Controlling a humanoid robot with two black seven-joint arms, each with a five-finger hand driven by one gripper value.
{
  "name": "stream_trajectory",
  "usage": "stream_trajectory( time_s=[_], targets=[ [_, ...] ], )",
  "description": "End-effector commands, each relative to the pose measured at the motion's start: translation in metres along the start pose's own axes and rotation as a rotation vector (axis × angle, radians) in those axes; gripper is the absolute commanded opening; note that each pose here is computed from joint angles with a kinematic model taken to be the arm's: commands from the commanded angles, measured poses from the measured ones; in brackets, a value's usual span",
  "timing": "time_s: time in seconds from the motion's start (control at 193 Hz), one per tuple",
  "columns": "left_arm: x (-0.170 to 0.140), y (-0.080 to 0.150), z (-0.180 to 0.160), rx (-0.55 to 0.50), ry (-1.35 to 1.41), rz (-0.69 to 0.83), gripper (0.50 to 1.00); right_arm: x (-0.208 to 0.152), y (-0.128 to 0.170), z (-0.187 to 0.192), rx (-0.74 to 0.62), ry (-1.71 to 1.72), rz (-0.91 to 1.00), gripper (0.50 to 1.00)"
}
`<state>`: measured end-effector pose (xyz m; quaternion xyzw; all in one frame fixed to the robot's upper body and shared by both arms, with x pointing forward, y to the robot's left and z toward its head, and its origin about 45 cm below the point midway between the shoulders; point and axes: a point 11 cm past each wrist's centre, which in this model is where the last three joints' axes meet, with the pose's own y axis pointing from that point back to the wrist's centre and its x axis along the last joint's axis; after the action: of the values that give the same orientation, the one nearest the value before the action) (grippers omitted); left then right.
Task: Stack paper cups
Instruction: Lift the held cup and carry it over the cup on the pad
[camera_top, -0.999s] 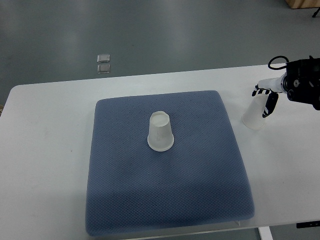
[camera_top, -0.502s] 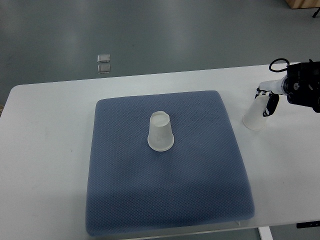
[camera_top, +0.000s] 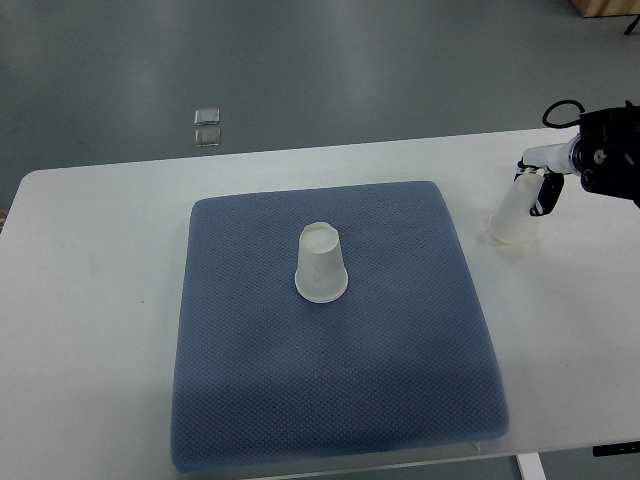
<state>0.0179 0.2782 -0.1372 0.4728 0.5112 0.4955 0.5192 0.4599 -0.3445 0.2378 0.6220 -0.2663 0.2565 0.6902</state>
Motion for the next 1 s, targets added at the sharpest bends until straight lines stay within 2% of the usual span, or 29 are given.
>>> stream_trajectory(
  time_s=[0.0, 0.124, 0.264, 0.362, 0.46, 0.797, 0.993],
  targets=[
    [0.000, 0.000, 0.000, 0.000, -0.001, 0.000, 1.000, 0.018, 0.015, 0.004, -0.005, 0.013, 0.011, 0.697],
    [-0.001, 0.000, 0.000, 0.000, -0.003, -0.001, 1.000, 0.052, 0.052, 0.003, 0.011, 0.035, 0.039, 0.697],
    [-0.001, 0.000, 0.000, 0.001, -0.005, -0.004, 1.000, 0.098, 0.114, -0.002, 0.035, 0.070, 0.081, 0.697],
    [-0.002, 0.000, 0.000, 0.001, -0.005, -0.004, 1.000, 0.118, 0.151, -0.008, 0.052, 0.093, 0.087, 0.697],
    [-0.002, 0.000, 0.000, 0.001, -0.006, -0.006, 1.000, 0.134, 0.176, -0.015, 0.068, 0.108, 0.107, 0.699],
    [-0.002, 0.000, 0.000, 0.001, -0.005, -0.004, 1.000, 0.148, 0.202, -0.044, 0.110, 0.158, 0.134, 0.699],
    [-0.001, 0.000, 0.000, 0.001, -0.004, -0.003, 1.000, 0.150, 0.222, -0.100, 0.202, 0.178, 0.125, 0.701]
  ],
)
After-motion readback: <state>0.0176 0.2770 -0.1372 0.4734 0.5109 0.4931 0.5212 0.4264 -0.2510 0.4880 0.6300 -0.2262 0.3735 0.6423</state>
